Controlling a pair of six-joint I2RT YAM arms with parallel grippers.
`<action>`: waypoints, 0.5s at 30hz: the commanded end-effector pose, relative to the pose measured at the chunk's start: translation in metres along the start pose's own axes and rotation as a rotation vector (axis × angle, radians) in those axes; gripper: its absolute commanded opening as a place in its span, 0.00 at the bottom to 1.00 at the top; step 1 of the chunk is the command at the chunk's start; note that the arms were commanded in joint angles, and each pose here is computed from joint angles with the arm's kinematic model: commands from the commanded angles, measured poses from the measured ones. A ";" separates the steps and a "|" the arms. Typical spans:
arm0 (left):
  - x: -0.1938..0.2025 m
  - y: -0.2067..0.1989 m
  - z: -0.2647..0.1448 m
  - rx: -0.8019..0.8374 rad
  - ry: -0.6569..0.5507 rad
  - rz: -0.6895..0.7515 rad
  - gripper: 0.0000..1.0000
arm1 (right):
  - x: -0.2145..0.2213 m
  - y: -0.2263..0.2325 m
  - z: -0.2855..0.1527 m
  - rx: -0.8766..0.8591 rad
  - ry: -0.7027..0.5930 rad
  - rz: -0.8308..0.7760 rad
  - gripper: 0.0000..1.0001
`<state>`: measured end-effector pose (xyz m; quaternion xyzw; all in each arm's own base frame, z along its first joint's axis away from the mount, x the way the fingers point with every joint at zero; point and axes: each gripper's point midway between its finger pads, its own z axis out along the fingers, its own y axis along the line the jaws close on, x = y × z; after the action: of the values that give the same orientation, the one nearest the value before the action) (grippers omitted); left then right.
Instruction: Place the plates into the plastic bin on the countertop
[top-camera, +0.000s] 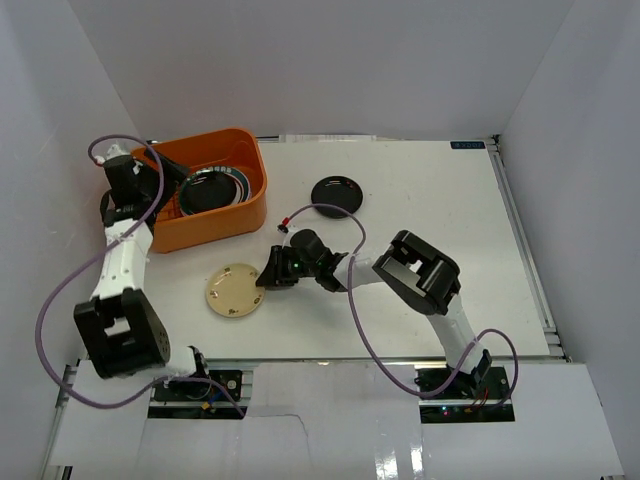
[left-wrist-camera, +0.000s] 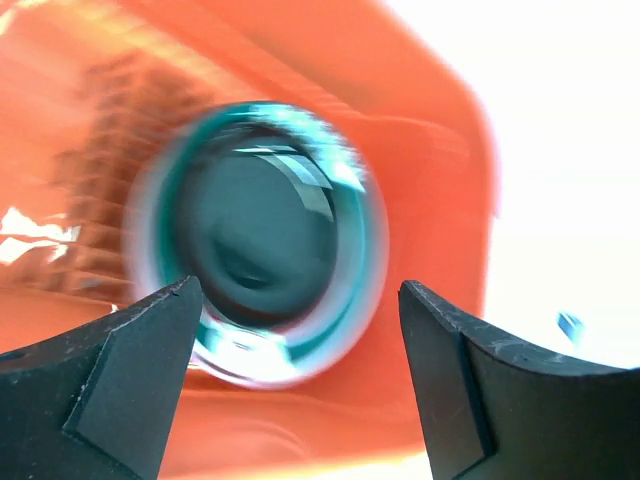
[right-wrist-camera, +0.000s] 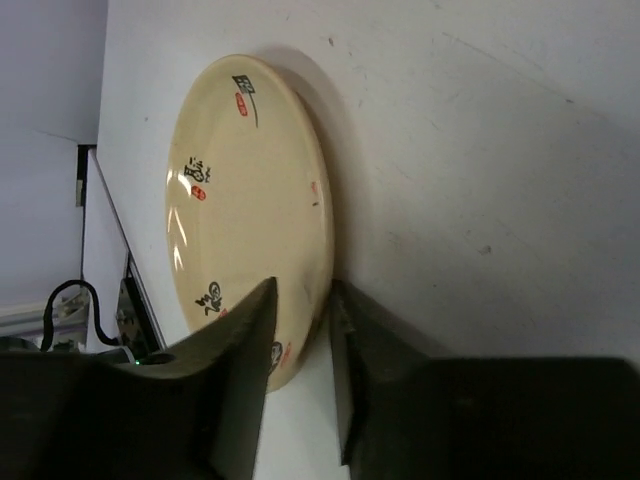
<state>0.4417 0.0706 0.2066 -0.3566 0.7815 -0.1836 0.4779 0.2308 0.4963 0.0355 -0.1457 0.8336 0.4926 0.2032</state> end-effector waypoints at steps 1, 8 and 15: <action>0.006 -0.086 -0.065 0.260 -0.082 0.136 0.90 | 0.020 -0.009 0.008 0.018 0.047 0.104 0.28; 0.103 -0.089 -0.133 0.384 0.115 0.285 0.86 | -0.005 0.000 -0.063 -0.023 -0.105 0.113 0.08; 0.198 -0.064 -0.179 0.516 0.489 0.287 0.82 | -0.044 0.008 -0.159 -0.095 -0.233 0.050 0.08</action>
<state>0.2886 -0.0996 0.2370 -0.0990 0.8176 -0.3270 0.4635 0.2262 0.3721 0.0836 -0.0514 0.8294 0.5058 0.2316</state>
